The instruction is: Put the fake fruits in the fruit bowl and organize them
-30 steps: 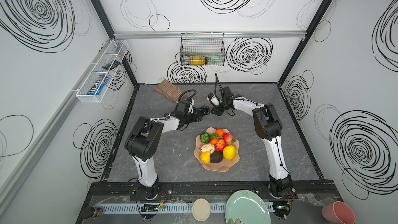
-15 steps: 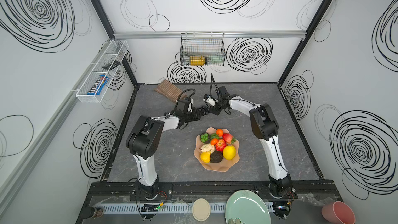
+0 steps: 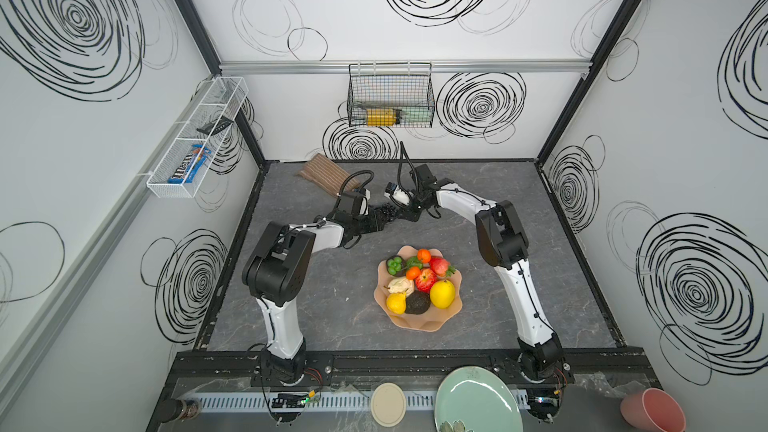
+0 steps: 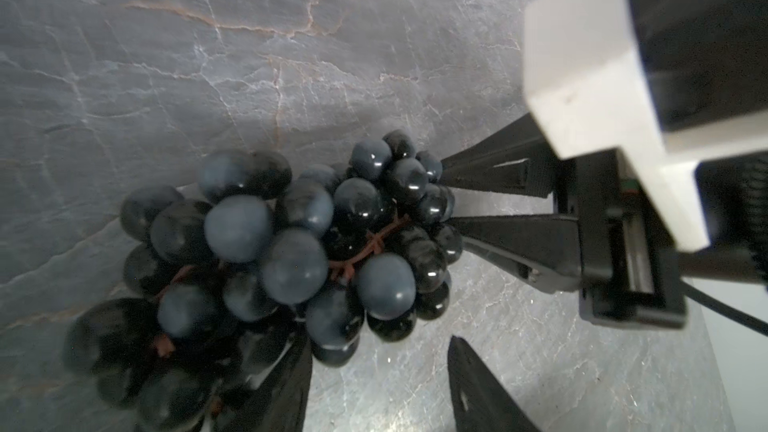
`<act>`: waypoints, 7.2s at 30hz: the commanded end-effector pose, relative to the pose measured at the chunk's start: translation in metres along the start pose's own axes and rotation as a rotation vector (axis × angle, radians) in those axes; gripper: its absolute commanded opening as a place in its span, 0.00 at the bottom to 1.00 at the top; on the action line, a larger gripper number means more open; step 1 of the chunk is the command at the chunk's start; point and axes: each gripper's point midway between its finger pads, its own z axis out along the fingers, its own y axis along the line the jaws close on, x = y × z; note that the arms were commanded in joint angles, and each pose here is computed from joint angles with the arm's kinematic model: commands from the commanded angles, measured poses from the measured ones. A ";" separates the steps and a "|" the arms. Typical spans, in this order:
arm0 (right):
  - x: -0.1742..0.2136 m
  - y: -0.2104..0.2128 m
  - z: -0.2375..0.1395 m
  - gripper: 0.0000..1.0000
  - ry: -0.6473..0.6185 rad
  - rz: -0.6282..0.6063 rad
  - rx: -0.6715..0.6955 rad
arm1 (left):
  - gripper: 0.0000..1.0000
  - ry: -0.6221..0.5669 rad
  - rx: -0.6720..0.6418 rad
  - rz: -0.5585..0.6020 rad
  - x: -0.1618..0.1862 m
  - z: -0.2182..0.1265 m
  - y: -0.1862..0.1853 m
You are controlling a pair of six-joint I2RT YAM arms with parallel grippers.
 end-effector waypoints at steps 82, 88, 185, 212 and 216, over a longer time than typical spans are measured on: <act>-0.103 0.192 -0.342 0.00 -0.691 -0.002 0.390 | 0.76 -0.644 -0.164 0.189 0.034 -0.205 -0.003; -0.079 0.234 -0.350 0.00 -0.663 -0.020 0.310 | 0.77 -0.643 -0.161 0.191 0.034 -0.205 -0.004; 0.035 0.289 -0.194 0.14 -0.260 0.405 0.040 | 0.78 -0.574 -0.188 0.167 0.039 -0.186 0.011; 0.019 0.204 -0.265 0.46 -0.487 0.455 0.276 | 0.78 -0.605 -0.254 0.202 0.035 -0.196 0.019; 0.043 0.137 -0.292 0.43 -0.547 0.531 0.542 | 0.78 -0.634 -0.294 0.210 0.030 -0.201 0.024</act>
